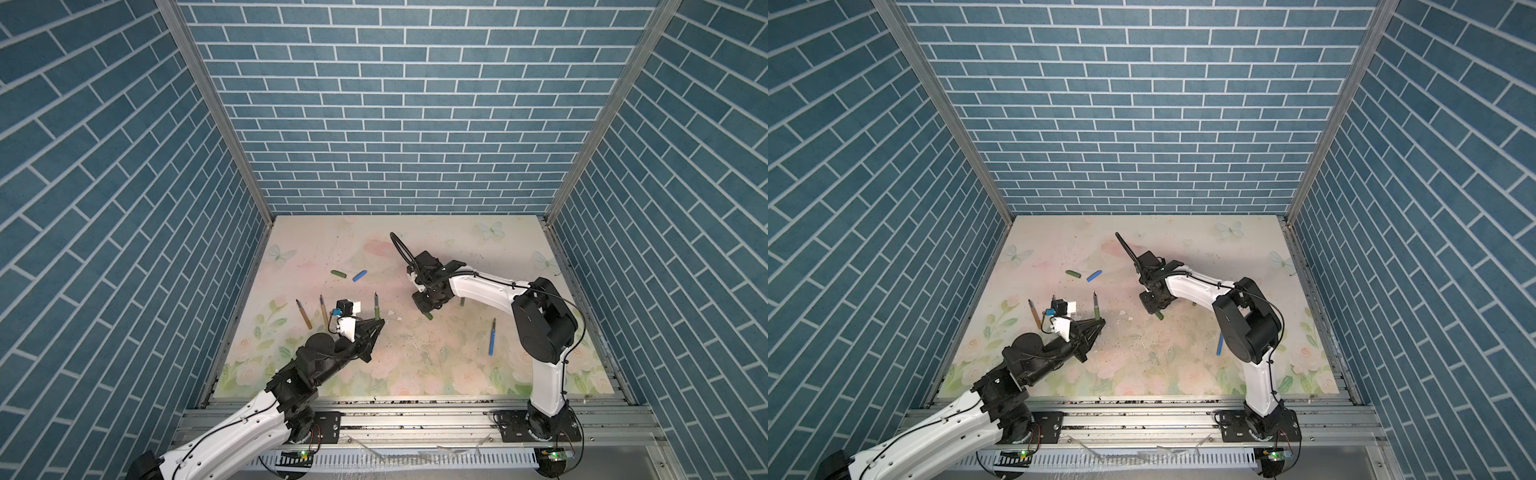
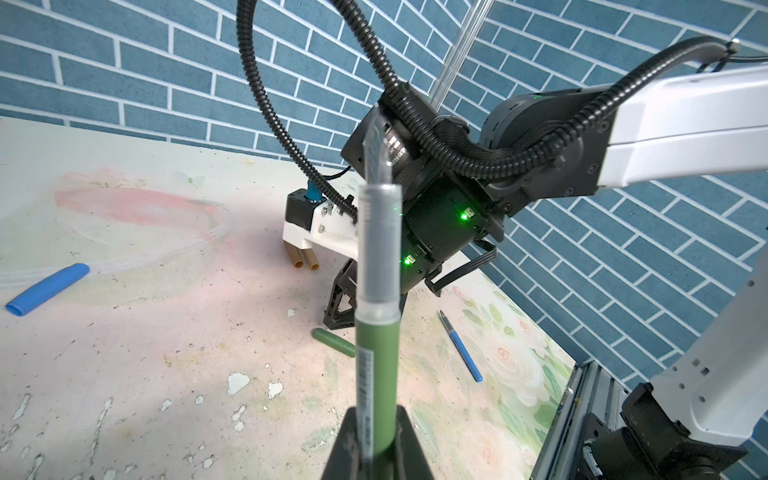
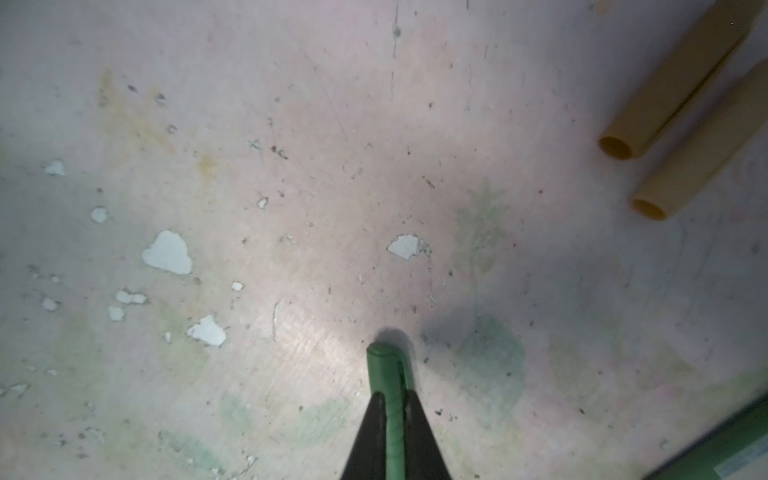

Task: Insert the pens into the pen caps

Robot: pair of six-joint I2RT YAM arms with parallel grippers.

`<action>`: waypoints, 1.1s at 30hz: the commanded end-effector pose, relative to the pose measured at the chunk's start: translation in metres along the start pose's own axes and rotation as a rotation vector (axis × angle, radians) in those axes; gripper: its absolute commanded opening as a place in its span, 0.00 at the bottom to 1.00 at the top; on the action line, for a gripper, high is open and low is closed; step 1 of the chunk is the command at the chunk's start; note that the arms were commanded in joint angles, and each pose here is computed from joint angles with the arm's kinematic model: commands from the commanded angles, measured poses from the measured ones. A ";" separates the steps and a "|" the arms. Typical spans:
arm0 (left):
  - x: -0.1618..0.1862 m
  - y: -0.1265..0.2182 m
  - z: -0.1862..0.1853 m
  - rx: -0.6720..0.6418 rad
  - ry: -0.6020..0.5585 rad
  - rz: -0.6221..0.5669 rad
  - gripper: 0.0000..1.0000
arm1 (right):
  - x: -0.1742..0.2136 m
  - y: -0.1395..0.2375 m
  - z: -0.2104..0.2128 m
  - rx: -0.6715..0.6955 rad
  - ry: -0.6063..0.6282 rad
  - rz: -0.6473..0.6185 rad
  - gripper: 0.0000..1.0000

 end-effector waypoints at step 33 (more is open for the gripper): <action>0.005 -0.004 0.002 0.002 0.010 0.034 0.00 | 0.013 0.008 0.004 -0.075 -0.012 -0.011 0.24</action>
Point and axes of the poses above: each gripper's point midway between its finger pads, its own y axis back along the fingers, its own z axis along the line the jaws close on, x = y × z, the point moved 9 cm from there along y, back along the fingers, and after that the axes turned 14 degrees about y, right-handed, at the moved point
